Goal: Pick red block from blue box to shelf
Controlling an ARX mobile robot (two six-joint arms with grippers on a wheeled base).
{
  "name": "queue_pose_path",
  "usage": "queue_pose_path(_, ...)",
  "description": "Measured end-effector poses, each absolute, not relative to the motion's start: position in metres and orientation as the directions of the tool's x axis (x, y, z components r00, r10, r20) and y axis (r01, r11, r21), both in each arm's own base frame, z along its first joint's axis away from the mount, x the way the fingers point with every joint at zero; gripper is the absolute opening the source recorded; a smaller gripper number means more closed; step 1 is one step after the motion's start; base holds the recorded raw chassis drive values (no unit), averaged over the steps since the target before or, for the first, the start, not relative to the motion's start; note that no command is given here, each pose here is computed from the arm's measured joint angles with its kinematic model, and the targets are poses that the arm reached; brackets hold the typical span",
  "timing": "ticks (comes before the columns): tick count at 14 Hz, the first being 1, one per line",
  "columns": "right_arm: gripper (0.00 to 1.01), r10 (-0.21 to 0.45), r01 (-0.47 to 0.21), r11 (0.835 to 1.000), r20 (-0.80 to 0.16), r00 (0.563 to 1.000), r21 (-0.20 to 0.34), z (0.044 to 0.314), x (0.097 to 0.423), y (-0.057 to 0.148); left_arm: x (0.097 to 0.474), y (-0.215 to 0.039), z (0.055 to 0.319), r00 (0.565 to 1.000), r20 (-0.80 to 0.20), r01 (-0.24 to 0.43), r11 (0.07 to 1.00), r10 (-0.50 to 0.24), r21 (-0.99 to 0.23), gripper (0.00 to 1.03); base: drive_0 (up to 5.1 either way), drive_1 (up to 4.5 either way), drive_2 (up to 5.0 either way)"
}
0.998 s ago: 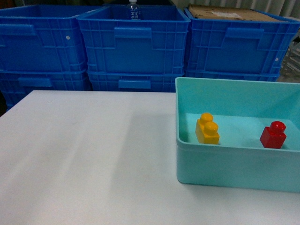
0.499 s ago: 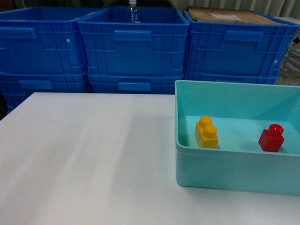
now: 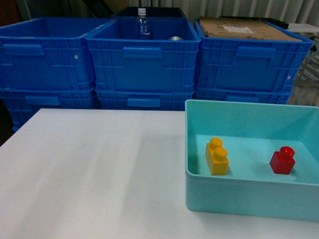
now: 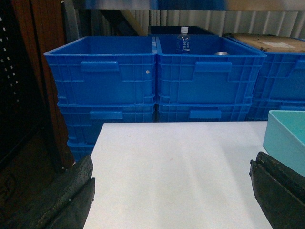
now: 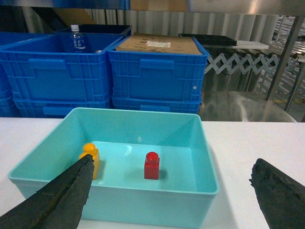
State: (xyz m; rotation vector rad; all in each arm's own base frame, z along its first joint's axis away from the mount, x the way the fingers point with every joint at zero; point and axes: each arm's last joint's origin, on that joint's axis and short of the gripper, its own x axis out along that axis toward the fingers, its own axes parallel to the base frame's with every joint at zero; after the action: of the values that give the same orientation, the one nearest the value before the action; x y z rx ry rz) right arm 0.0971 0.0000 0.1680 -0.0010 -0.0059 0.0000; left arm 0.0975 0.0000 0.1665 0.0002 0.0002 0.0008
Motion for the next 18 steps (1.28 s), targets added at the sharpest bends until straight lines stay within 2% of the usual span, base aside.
queue_pose_path(18, 0.98, 0.000, 0.000, 1.000, 0.006, 1.000, -0.001, 0.1679, 0.0971, 0.0000, 0.0975, 0.0000, 0.1662, 1.000, -0.003, 0.000, 1.000, 0.000, 0.000, 0.98, 0.0, 0.00, 0.0)
